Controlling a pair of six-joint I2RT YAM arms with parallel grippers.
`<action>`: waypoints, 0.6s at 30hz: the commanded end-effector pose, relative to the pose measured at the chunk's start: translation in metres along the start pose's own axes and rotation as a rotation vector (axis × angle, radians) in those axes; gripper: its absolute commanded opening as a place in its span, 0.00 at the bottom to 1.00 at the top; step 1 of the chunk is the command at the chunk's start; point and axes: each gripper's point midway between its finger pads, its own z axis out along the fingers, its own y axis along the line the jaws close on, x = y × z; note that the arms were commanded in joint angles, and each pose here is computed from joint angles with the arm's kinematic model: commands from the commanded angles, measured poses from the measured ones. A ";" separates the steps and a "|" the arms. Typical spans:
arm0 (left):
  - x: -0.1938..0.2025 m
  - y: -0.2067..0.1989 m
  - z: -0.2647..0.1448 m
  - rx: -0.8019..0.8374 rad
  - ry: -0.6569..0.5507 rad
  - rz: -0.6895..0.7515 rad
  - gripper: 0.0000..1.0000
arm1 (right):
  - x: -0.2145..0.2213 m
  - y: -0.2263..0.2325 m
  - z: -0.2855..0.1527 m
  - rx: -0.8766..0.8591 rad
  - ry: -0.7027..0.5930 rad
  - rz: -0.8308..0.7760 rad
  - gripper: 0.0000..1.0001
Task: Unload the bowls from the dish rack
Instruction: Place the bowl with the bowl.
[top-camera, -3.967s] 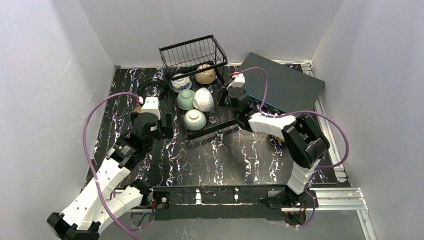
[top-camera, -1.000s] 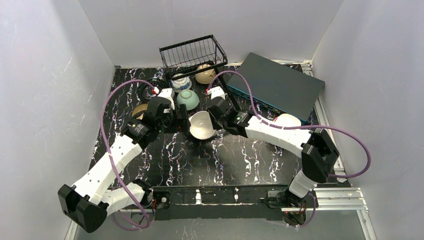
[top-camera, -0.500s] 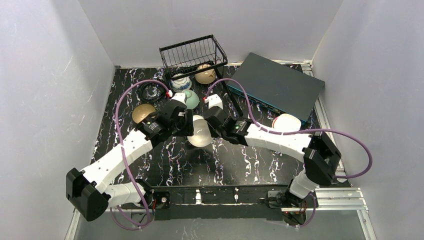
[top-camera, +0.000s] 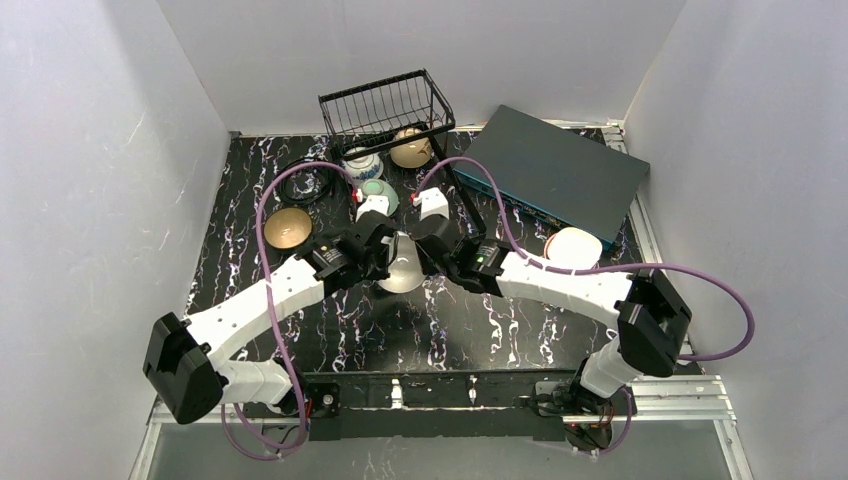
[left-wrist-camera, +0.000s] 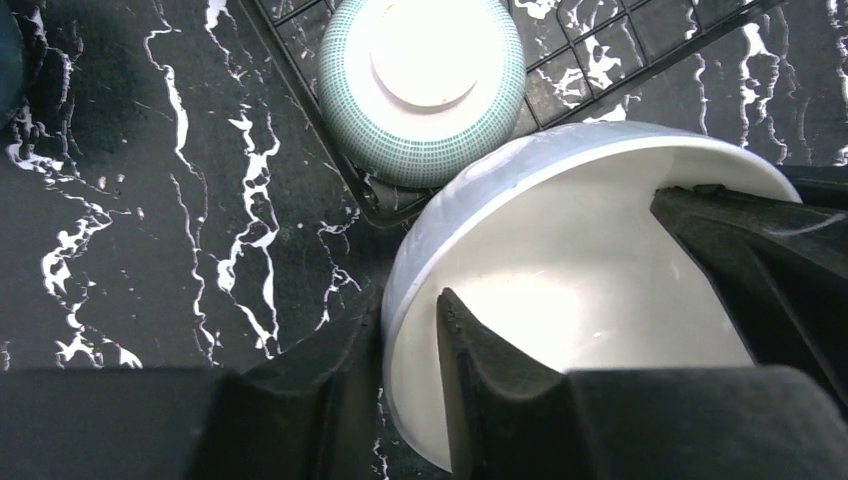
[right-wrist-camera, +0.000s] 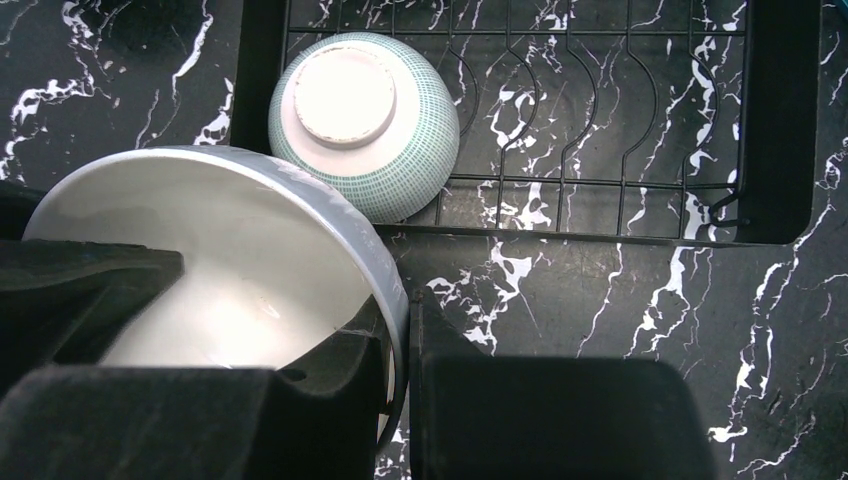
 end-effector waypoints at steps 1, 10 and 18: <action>-0.004 0.009 0.000 -0.070 -0.038 0.016 0.17 | -0.036 0.009 -0.014 -0.041 -0.137 0.079 0.01; -0.017 0.013 -0.011 -0.087 -0.068 0.027 0.00 | -0.036 0.001 -0.017 -0.020 -0.167 0.088 0.12; -0.030 0.012 -0.024 -0.067 -0.108 0.023 0.00 | -0.043 -0.004 -0.029 -0.035 -0.224 0.121 0.56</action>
